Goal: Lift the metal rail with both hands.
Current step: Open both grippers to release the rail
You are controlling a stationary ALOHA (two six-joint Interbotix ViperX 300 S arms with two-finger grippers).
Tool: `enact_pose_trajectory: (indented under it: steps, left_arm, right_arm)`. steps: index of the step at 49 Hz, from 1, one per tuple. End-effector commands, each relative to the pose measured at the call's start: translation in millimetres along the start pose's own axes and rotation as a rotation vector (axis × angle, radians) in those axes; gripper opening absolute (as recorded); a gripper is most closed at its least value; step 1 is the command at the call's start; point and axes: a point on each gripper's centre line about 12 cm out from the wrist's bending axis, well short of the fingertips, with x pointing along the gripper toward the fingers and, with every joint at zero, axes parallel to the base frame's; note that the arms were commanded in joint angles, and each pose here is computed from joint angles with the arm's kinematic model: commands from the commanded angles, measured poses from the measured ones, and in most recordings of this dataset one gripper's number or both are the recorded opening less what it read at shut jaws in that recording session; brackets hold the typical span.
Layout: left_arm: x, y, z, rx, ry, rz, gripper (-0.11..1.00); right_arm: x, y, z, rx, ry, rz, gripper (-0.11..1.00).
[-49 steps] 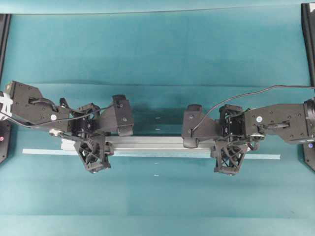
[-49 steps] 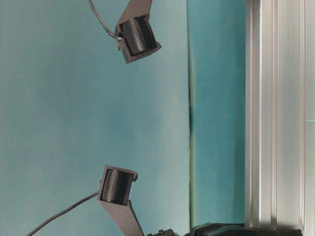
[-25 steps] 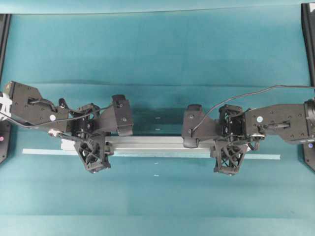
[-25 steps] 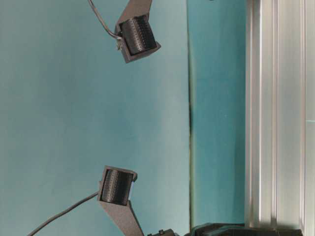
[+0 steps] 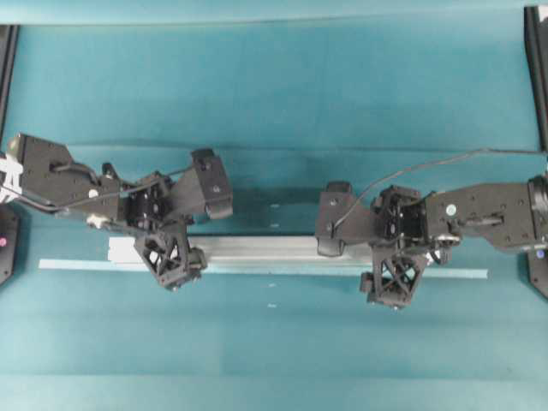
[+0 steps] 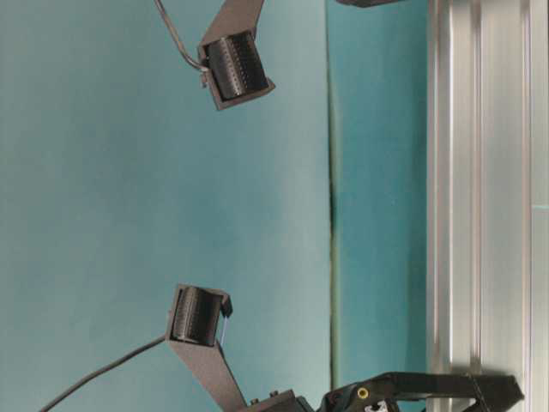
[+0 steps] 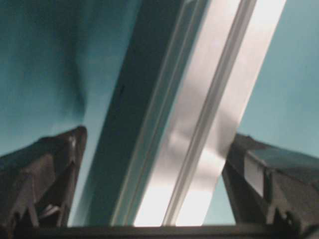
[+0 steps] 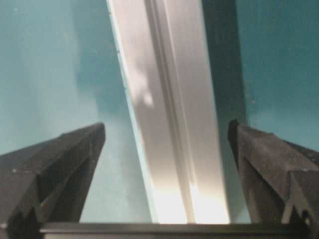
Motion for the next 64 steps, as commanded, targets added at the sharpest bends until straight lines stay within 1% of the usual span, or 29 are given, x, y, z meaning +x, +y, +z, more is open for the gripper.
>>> enact_pose_trajectory:
  steps: [1, 10, 21, 28, 34, 42, 44, 46, 51, 57, 62, 64]
  left_arm:
    - [-4.9, -1.6, 5.1, 0.001, -0.025, -0.008, 0.92]
    - [-5.4, -4.6, 4.3, 0.011, -0.025, -0.012, 0.92]
    - [-11.3, -10.1, 5.9, 0.023, -0.042, -0.025, 0.92]
    - [-25.9, -13.8, 10.7, 0.026, -0.076, -0.040, 0.92]
    - [-42.4, -14.5, 12.2, 0.028, -0.096, -0.047, 0.92]
    - [-63.9, -14.3, 13.5, 0.027, -0.115, -0.053, 0.92]
    - [-67.7, -14.3, 13.9, 0.033, -0.121, -0.054, 0.92]
    - [-71.6, -15.8, 13.9, 0.048, -0.128, -0.058, 0.92]
    - [-87.3, -19.5, 17.8, 0.107, -0.174, -0.073, 0.92]
    - [-111.4, -21.8, 24.1, 0.173, -0.253, -0.090, 0.92]
    - [-133.7, -22.1, 27.9, 0.212, -0.323, -0.102, 0.92]
    - [-142.2, -22.0, 28.4, 0.221, -0.351, -0.108, 0.92]
  right_arm:
    - [-1.0, 2.4, 3.5, 0.001, -0.013, 0.005, 0.99]
    - [-1.8, 3.2, 5.0, -0.002, -0.023, 0.007, 0.99]
    - [-12.6, 4.2, 11.5, -0.002, -0.084, 0.018, 0.99]
    - [-29.4, 3.0, 15.1, 0.005, -0.131, 0.026, 0.99]
    - [-48.9, 3.1, 19.9, 0.011, -0.199, 0.039, 0.99]
    - [-69.2, 0.2, 25.2, 0.052, -0.278, 0.053, 0.99]
    - [-74.7, 0.1, 26.0, 0.059, -0.297, 0.058, 0.99]
    - [-78.9, -0.2, 26.6, 0.060, -0.313, 0.060, 0.99]
    - [-92.9, 0.6, 28.4, 0.058, -0.367, 0.071, 0.99]
    - [-116.1, 0.4, 29.9, 0.058, -0.466, 0.089, 0.99]
    - [-137.1, -1.2, 28.6, 0.060, -0.558, 0.103, 0.99]
    - [-147.6, -2.6, 27.3, 0.060, -0.607, 0.108, 0.99]
